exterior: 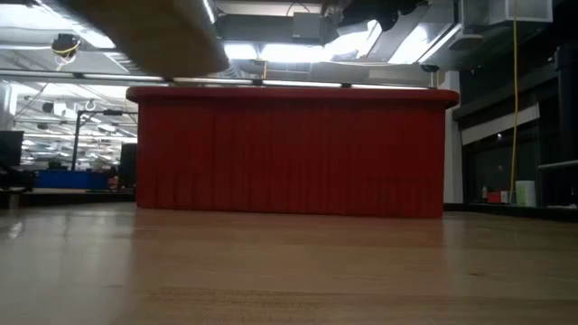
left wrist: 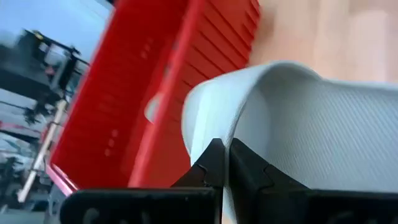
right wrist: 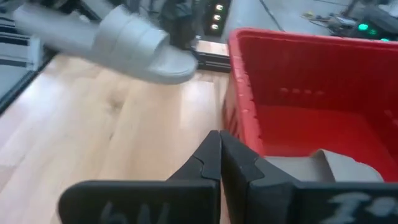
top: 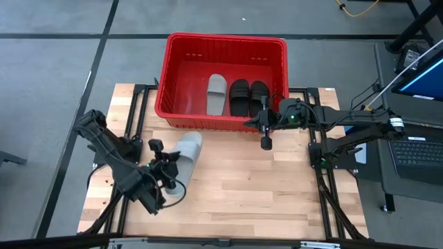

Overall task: Pick and place slides into bin
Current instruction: Put the gray slide into the red bin

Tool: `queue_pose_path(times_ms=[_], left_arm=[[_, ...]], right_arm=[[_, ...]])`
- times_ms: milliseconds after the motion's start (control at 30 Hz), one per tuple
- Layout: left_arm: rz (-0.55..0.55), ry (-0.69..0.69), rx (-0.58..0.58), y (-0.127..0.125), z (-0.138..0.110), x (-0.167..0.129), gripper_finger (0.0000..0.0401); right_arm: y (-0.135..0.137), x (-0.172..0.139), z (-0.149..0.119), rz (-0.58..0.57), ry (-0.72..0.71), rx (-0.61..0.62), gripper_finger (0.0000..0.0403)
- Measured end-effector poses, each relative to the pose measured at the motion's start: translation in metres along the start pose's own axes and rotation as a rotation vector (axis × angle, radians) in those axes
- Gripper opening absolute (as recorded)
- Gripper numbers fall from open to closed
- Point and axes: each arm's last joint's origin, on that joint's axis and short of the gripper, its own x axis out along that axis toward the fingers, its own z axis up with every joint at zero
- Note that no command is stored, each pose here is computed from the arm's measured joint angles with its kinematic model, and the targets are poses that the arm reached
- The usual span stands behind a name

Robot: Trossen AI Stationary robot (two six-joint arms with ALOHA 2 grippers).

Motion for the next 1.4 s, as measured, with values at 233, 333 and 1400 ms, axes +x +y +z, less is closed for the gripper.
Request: queue_pose_path(times_ms=[233, 333, 1400], left_arm=[[0.089, -0.131, 0.024, 0.046, 0.006, -0.007, 0.0003], [0.125, -0.141, 0.057, 0.063, 0.005, -0.006, 0.0003], [0.401, 0.210, 0.029, 0.186, 0.030, 0.122, 0.0003]], right_arm=[[0.007, 0.000, 0.003, 0.055, -0.027, -0.078, 0.0006], [0.007, 0.000, 0.005, 0.055, -0.049, -0.083, 0.0006], [-0.025, 0.006, 0.018, -0.096, -0.230, -0.084, 0.0006]])
